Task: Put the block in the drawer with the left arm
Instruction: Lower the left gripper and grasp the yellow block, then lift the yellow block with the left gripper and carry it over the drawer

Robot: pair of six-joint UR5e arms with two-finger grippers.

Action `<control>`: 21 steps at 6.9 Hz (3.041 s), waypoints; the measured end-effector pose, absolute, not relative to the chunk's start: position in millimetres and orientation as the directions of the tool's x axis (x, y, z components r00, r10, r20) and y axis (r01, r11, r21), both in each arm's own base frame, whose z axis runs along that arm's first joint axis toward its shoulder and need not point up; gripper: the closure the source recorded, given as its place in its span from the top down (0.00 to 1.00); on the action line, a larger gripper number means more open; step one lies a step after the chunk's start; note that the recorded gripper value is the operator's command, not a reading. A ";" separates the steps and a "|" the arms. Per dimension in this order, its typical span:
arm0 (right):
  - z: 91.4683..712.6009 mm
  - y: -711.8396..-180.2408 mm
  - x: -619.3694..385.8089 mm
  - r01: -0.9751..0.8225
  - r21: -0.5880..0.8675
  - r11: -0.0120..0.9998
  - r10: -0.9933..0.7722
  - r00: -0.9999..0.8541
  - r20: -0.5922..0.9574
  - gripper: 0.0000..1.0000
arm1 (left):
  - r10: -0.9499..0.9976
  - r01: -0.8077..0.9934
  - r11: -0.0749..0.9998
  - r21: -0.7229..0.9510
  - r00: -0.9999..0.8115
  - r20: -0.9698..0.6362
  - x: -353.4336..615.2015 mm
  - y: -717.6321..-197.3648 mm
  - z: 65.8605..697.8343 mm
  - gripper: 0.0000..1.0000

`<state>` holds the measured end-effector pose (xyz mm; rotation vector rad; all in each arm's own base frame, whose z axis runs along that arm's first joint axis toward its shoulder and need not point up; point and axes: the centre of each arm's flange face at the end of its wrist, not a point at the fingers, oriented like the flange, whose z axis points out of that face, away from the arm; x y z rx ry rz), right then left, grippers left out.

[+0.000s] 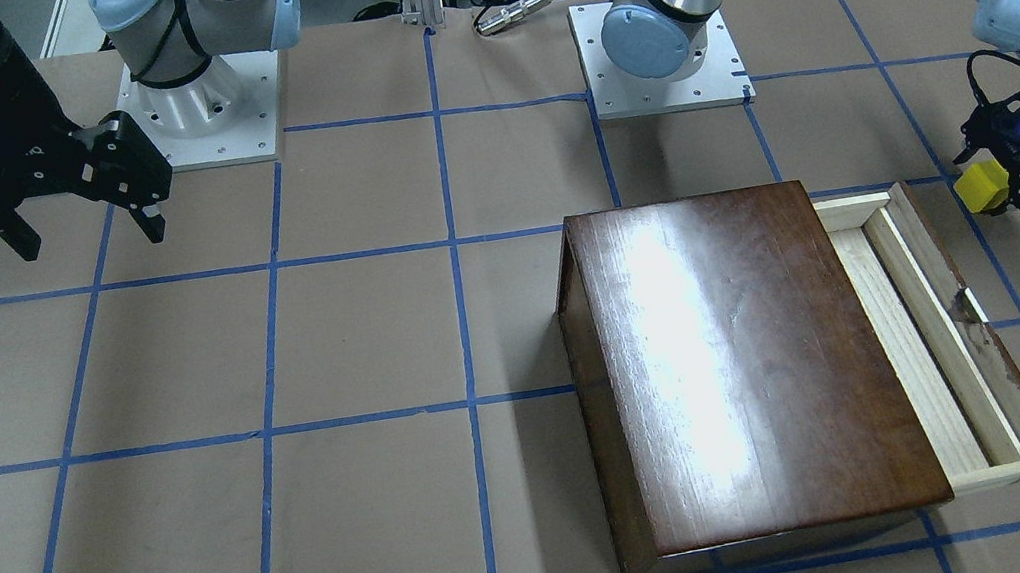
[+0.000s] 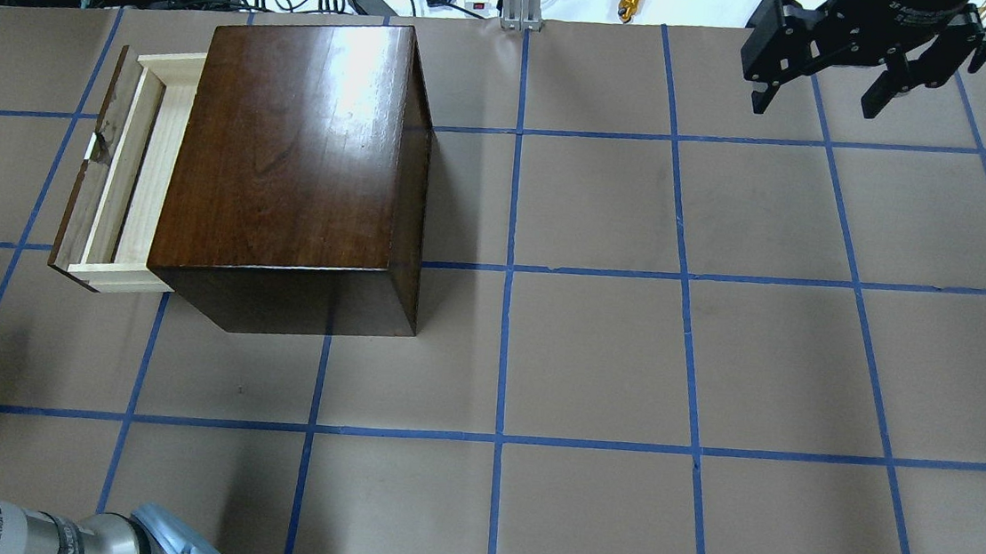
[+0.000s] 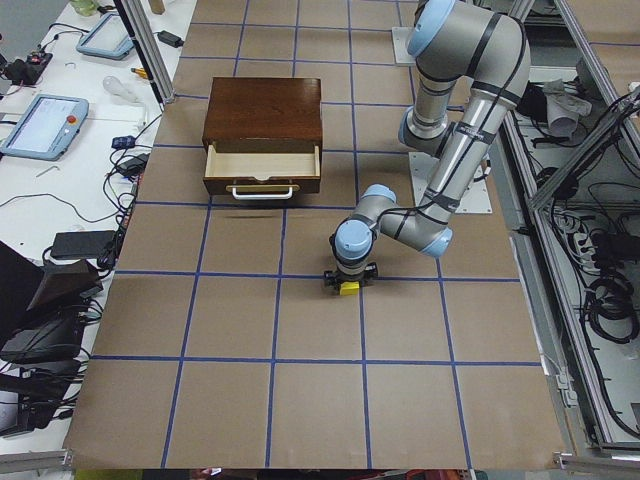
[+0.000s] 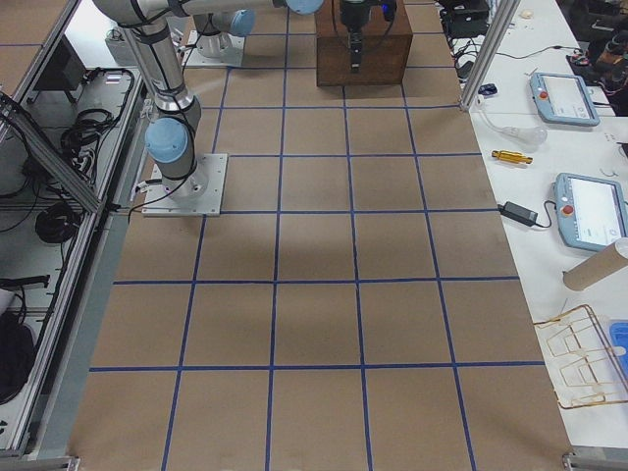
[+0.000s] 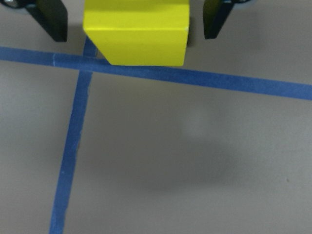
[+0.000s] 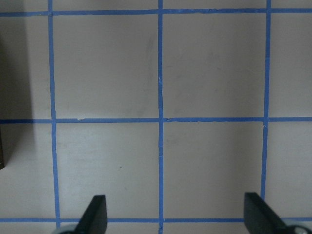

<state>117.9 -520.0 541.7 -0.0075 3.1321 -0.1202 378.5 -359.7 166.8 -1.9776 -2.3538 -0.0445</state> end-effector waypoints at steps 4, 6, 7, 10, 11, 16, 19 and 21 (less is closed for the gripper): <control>541.9 -519.9 117.7 -0.004 -0.077 0.997 -0.005 -1.000 -0.007 1.00 | 0.984 0.986 0.168 -0.007 -0.168 0.060 379.0 -358.1 167.3 0.00; 541.5 -520.2 117.8 -0.004 -0.076 0.997 -0.005 -1.000 -0.007 1.00 | 0.983 0.985 0.174 -0.007 -0.174 0.059 380.9 -356.3 168.6 0.00; 541.4 -520.3 117.7 -0.004 -0.076 0.997 -0.005 -1.000 -0.007 1.00 | 0.983 0.984 0.177 -0.003 -0.177 0.055 381.5 -356.1 172.0 0.00; 541.9 -519.9 117.9 -0.004 -0.077 0.997 -0.005 -1.000 -0.008 1.00 | 0.982 0.983 0.184 0.017 -0.185 0.038 382.7 -358.1 189.3 0.00; 541.7 -520.0 117.9 -0.004 -0.077 0.997 -0.005 -1.000 -0.008 1.00 | 0.982 0.983 0.184 0.013 -0.185 0.028 383.8 -361.4 199.7 0.00; 541.6 -520.1 117.8 -0.004 -0.076 0.997 -0.005 -1.000 -0.007 1.00 | 0.989 0.989 0.145 -0.035 -0.144 0.038 343.5 -450.8 348.4 0.00; 542.0 -519.8 118.0 -0.004 -0.077 0.997 -0.005 -1.000 -0.008 1.00 | 1.000 0.999 0.013 -0.033 -0.014 -0.024 245.6 -525.1 424.8 0.00; 542.1 -519.7 118.0 -0.005 -0.077 0.997 -0.005 -1.000 -0.008 1.00 | 0.997 0.995 -0.039 -0.089 0.033 -0.070 177.6 -556.5 433.8 0.00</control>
